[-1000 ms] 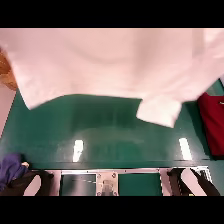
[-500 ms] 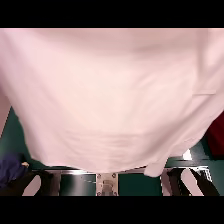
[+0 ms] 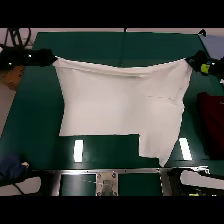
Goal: Fold the shirts.
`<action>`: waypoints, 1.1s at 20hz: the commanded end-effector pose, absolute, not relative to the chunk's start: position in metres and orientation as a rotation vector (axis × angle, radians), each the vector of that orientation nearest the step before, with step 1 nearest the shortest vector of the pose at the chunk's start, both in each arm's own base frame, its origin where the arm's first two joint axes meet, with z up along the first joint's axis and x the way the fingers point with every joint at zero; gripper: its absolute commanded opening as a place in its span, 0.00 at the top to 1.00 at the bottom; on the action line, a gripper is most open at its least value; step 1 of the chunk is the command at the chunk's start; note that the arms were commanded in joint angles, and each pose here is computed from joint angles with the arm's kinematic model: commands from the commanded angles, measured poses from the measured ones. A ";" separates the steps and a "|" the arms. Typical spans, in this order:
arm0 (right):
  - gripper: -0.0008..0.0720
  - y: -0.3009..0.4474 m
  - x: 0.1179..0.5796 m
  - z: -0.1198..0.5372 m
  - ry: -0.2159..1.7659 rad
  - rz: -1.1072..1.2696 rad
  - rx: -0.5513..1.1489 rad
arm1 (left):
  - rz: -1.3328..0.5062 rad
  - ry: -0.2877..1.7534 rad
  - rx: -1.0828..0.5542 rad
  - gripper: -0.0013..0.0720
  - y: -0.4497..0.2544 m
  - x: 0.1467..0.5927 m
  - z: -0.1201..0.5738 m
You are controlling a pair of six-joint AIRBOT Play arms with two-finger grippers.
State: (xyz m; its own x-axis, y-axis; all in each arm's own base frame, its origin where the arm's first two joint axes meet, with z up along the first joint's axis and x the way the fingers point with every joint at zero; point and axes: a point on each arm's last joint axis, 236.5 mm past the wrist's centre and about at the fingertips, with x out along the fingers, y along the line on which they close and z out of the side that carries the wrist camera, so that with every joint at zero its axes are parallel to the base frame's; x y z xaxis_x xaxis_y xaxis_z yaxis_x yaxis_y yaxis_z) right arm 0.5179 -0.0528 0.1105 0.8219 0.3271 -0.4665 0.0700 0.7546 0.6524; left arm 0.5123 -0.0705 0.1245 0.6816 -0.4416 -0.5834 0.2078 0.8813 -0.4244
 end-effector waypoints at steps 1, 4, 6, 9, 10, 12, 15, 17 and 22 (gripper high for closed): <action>0.97 -0.055 0.572 0.037 0.702 0.181 0.773 | -0.283 0.721 -0.464 0.95 -0.064 0.556 0.068; 0.97 -0.056 0.596 0.013 0.751 0.228 0.799 | -0.269 0.743 -0.462 0.95 -0.061 0.562 0.047; 0.97 -0.063 0.592 -0.006 0.797 0.225 0.793 | -0.267 0.774 -0.445 0.95 -0.060 0.561 0.033; 0.97 -0.073 0.556 -0.031 0.960 0.238 0.709 | -0.282 0.865 -0.367 0.95 -0.058 0.544 0.015; 0.97 -0.077 0.541 -0.038 1.023 0.231 0.692 | -0.286 0.917 -0.336 0.95 -0.057 0.534 0.006; 0.97 -0.085 0.513 -0.055 1.138 0.203 0.634 | -0.284 1.021 -0.267 0.95 -0.051 0.514 -0.011; 0.97 -0.077 0.487 -0.075 1.219 0.195 0.631 | -0.298 1.098 -0.252 0.95 -0.052 0.500 -0.027; 0.97 -0.074 0.480 -0.084 1.241 0.193 0.645 | -0.318 1.146 -0.258 0.95 -0.060 0.493 -0.040; 0.97 -0.073 0.479 -0.086 1.245 0.192 0.647 | -0.336 1.264 -0.242 0.95 -0.066 0.471 -0.061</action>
